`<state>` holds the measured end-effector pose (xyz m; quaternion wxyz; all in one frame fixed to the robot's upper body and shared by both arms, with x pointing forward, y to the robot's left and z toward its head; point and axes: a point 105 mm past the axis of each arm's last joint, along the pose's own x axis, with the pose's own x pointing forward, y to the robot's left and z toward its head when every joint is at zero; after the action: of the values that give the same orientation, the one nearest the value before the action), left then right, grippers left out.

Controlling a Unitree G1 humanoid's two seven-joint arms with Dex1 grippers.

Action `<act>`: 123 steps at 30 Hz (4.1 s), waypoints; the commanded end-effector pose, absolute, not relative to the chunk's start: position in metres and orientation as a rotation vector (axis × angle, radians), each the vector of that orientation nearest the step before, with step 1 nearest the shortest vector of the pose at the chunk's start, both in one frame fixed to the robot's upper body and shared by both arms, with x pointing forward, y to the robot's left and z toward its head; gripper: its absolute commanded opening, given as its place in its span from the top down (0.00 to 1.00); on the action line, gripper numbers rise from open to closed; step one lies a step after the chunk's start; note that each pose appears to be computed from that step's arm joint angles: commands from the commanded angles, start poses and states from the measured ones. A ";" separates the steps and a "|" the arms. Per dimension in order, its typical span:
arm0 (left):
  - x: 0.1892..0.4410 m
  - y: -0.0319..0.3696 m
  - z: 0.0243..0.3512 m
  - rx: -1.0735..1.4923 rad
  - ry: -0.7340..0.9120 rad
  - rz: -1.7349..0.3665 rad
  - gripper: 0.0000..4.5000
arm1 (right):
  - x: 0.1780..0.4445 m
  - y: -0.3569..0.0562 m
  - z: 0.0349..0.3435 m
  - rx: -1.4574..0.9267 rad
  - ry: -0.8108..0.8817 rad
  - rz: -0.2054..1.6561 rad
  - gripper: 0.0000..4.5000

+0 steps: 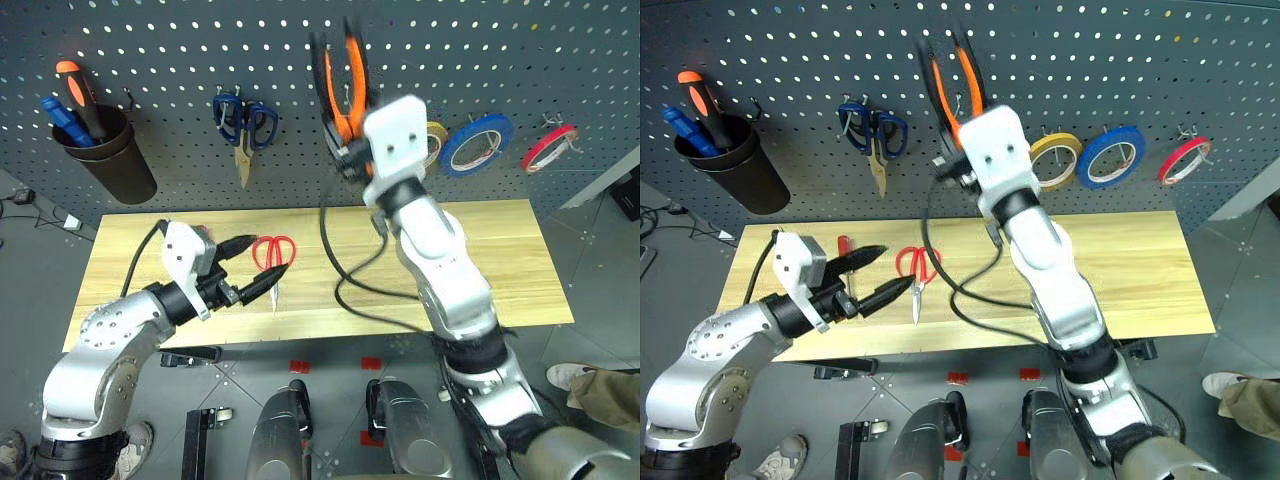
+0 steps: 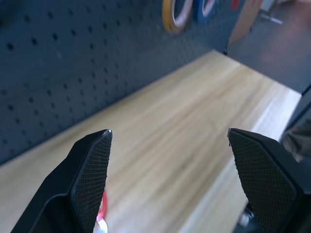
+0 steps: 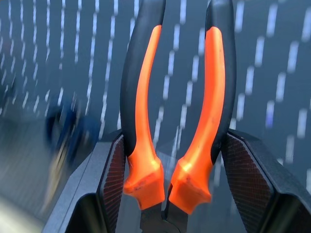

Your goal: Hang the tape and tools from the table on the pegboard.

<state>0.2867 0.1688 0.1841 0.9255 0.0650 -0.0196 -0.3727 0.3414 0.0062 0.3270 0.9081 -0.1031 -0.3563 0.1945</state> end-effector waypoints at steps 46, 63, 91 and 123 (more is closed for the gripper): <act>0.327 0.147 0.180 0.131 -0.041 -0.663 0.00 | 0.422 0.000 0.265 -0.171 -0.467 0.324 0.00; 0.329 0.143 0.066 0.002 0.452 -0.234 0.00 | 0.281 -0.025 0.154 -0.188 0.115 1.119 0.00; 0.334 0.141 -0.025 -0.012 0.797 -0.077 0.54 | 0.278 -0.035 0.153 -0.172 0.179 1.150 0.00; 0.295 0.150 0.144 0.412 -0.113 -0.204 0.93 | 0.265 -0.045 0.211 -0.318 -0.363 0.871 0.00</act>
<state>0.3010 0.1480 0.1215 0.9758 0.1844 -0.0052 -0.1177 0.2727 -0.0429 0.1956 0.8817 -0.1443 -0.1311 0.4297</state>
